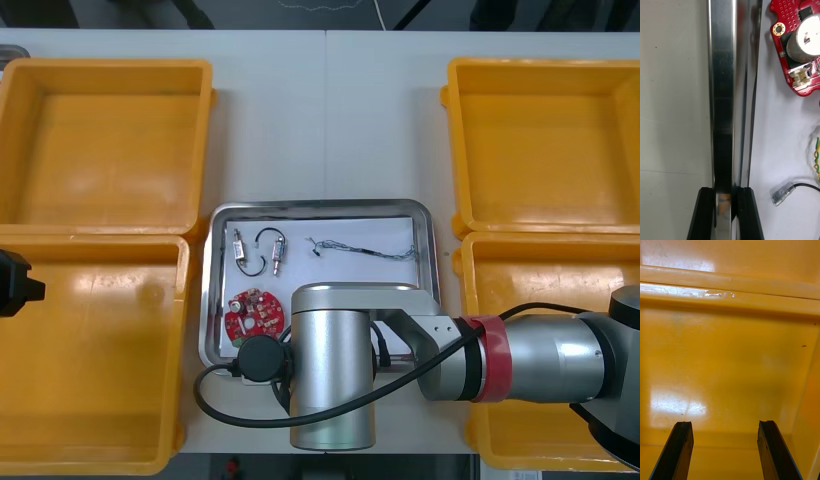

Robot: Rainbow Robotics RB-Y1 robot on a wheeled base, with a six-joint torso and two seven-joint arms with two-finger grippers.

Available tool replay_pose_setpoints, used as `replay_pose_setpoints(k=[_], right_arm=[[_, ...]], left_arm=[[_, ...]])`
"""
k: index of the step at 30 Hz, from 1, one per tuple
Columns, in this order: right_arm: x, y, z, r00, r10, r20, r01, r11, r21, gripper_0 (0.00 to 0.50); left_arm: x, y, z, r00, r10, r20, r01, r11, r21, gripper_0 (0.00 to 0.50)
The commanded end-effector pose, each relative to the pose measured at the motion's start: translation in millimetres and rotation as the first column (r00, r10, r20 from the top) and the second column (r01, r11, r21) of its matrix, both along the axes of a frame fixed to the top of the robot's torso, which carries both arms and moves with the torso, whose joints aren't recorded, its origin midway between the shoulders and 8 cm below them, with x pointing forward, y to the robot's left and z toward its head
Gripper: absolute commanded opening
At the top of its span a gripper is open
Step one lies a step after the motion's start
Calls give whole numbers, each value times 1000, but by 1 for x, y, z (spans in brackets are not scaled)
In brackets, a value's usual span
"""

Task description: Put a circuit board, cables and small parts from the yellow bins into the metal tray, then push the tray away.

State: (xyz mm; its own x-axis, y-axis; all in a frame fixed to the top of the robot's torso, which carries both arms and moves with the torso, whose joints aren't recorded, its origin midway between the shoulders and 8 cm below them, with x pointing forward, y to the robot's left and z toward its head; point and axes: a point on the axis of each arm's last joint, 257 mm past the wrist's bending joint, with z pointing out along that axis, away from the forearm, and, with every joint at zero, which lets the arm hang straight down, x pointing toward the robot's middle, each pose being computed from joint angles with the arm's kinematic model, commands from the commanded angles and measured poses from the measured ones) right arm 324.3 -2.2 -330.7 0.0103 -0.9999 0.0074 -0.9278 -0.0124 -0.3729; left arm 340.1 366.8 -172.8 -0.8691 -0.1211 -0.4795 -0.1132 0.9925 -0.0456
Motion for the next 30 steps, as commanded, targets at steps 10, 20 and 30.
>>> replay_pose_setpoints(k=[10, 20, 30], right_arm=[[10, 15, 21, 998, -23, 65, 19, 998, 62, 0], [46, 21, 47, 990, -23, 143, 15, 999, 52, 0], [75, 24, 74, 981, -18, 195, 14, 1000, 23, 0]], left_arm=[[7, 5, 23, 995, -84, 53, 80, 993, 81, 500], [7, 5, 23, 995, -84, 53, 80, 993, 81, 500], [7, 5, 23, 995, -84, 53, 80, 993, 81, 500]])
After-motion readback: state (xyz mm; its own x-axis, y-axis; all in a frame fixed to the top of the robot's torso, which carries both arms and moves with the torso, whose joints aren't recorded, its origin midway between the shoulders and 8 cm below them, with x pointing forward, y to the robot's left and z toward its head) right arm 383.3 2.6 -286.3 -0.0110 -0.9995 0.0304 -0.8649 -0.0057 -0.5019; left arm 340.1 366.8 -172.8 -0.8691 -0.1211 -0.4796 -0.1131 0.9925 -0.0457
